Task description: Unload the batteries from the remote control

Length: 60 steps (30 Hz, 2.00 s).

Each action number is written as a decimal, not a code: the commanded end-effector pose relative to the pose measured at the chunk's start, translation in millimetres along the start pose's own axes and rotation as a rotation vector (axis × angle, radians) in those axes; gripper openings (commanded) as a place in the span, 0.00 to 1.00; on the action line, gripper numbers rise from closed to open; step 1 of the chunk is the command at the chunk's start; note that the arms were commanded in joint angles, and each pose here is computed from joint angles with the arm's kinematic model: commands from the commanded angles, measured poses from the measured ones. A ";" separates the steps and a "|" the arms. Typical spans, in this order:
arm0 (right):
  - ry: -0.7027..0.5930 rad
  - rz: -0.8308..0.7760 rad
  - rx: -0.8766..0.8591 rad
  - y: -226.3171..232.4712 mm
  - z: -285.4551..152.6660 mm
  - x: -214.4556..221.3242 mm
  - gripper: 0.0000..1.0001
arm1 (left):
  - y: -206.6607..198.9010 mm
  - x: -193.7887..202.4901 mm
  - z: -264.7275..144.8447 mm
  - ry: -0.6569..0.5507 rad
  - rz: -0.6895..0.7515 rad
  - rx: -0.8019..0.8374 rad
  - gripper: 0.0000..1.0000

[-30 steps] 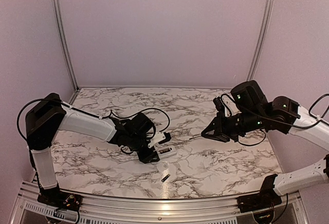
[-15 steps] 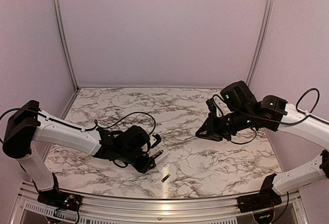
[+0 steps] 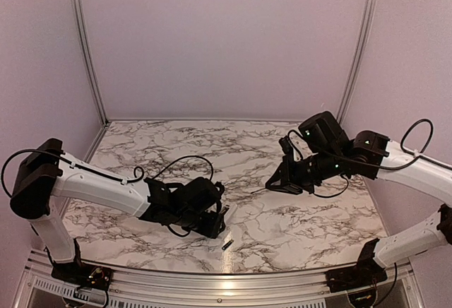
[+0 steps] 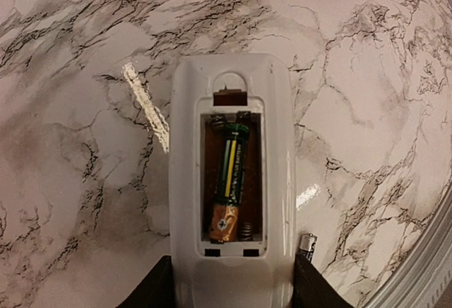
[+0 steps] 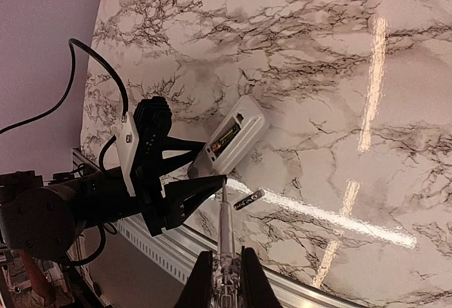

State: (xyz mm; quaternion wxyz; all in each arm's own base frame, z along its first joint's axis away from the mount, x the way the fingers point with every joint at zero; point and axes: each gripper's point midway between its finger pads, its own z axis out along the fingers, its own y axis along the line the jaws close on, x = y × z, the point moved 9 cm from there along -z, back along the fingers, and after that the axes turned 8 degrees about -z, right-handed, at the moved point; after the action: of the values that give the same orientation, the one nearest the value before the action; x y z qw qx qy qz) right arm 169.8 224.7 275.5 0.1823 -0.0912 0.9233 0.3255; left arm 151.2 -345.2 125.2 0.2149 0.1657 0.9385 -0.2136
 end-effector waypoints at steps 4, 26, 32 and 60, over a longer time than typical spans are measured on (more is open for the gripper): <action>0.006 0.000 -0.027 -0.6 5.5 -1.9 0.00 | -5.6 5.4 3.4 0.070 -0.026 0.023 0.53; 0.012 0.279 -0.062 27.7 41.5 -7.0 0.00 | 42.6 -48.4 -67.9 0.084 -0.041 0.216 0.68; 0.088 0.399 0.042 35.1 69.6 0.7 0.00 | 55.9 -49.7 -42.7 0.137 -0.058 0.215 0.58; 0.144 0.415 0.137 15.8 106.1 26.0 0.00 | 63.7 -42.9 15.4 0.320 -0.102 0.135 0.44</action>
State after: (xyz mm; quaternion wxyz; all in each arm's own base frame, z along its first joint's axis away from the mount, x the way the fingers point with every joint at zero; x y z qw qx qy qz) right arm 167.6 296.4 190.3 0.0256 0.0889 0.9609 0.2608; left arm 216.6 -312.4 120.3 0.0432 0.1642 0.9439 -0.2831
